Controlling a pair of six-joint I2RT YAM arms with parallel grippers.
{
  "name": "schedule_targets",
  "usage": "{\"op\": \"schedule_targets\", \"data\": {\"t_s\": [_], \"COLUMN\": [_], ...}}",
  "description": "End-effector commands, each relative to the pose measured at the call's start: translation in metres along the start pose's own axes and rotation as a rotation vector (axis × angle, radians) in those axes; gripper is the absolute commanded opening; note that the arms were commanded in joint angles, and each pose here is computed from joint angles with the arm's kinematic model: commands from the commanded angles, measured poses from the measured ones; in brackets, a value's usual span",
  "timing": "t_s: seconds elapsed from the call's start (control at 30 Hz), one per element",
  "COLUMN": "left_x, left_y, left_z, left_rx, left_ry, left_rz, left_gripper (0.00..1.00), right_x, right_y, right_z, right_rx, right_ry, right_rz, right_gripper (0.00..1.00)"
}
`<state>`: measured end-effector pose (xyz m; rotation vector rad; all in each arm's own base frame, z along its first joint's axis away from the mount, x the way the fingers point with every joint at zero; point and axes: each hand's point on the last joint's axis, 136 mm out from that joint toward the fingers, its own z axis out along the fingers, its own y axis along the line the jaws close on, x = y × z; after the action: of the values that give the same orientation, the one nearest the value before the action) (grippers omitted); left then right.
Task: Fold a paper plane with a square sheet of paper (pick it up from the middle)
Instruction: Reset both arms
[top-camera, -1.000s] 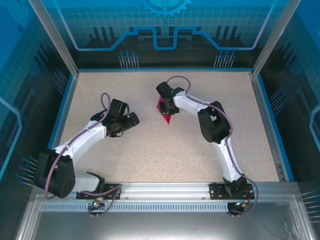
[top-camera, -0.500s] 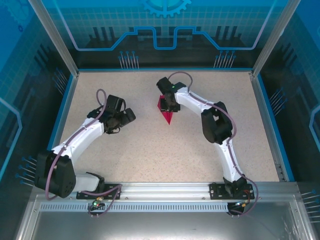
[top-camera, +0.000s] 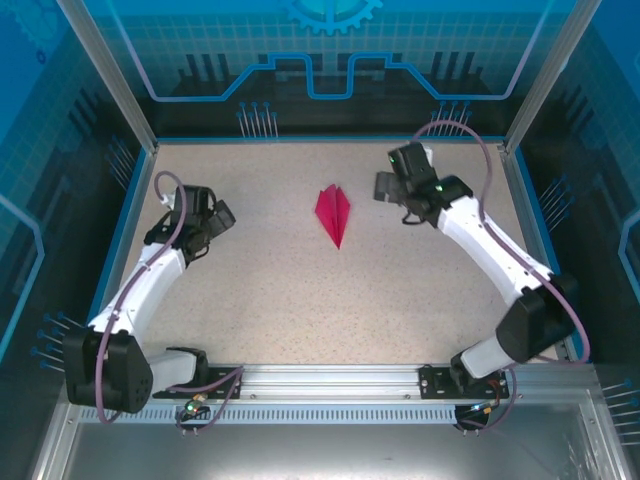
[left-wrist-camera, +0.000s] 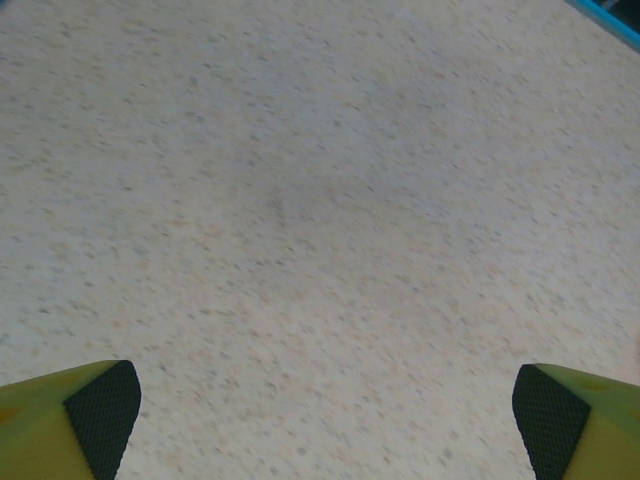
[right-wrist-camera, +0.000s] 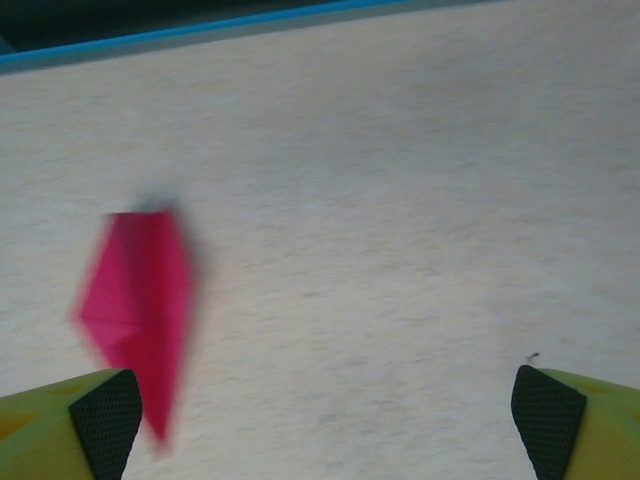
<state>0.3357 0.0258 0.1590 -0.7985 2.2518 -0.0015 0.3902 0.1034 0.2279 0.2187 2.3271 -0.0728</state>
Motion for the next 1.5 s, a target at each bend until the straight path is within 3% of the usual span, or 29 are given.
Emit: {"op": "schedule_targets", "data": {"t_s": [0.0, 0.17, 0.3, 0.43, 0.63, 0.83, 1.0, 1.47], "left_x": [-0.017, -0.017, -0.01, -0.005, 0.002, 0.014, 0.021, 0.028], "left_y": [0.019, 0.034, 0.031, 0.016, -0.015, -0.025, -0.028, -0.042], "left_z": [0.005, 0.022, 0.039, 0.054, 0.059, 0.073, 0.082, 0.083], "left_rx": [-0.045, -0.082, -0.063, 0.024, 0.223, 0.323, 0.342, 0.381], "left_ry": [-0.161, -0.281, -0.313, -0.351, -0.417, -0.4, -0.377, -0.339], "left_rz": [0.018, 0.11, 0.185, 0.251, 0.339, 0.355, 0.374, 0.444], "left_gripper": [0.99, 0.99, 0.99, 0.99, 0.99, 0.99, 0.99, 0.99], "right_x": [0.001, 0.035, 0.063, 0.08, 0.068, 0.072, 0.079, 0.08], "right_y": [-0.05, -0.113, -0.137, -0.133, -0.114, -0.099, -0.086, -0.088], "right_z": [0.011, 0.03, 0.053, 0.075, 0.084, 0.098, 0.105, 0.106], "right_rx": [0.173, 0.279, 0.311, 0.271, 0.141, -0.021, -0.089, -0.089], "right_ry": [-0.144, -0.209, -0.212, -0.228, -0.351, -0.388, -0.383, -0.389], "right_rz": [-0.074, -0.065, -0.064, -0.115, -0.16, -0.15, -0.191, -0.185], "right_gripper": [0.99, 0.99, 0.99, 0.99, 0.99, 0.99, 0.99, 0.99]}}
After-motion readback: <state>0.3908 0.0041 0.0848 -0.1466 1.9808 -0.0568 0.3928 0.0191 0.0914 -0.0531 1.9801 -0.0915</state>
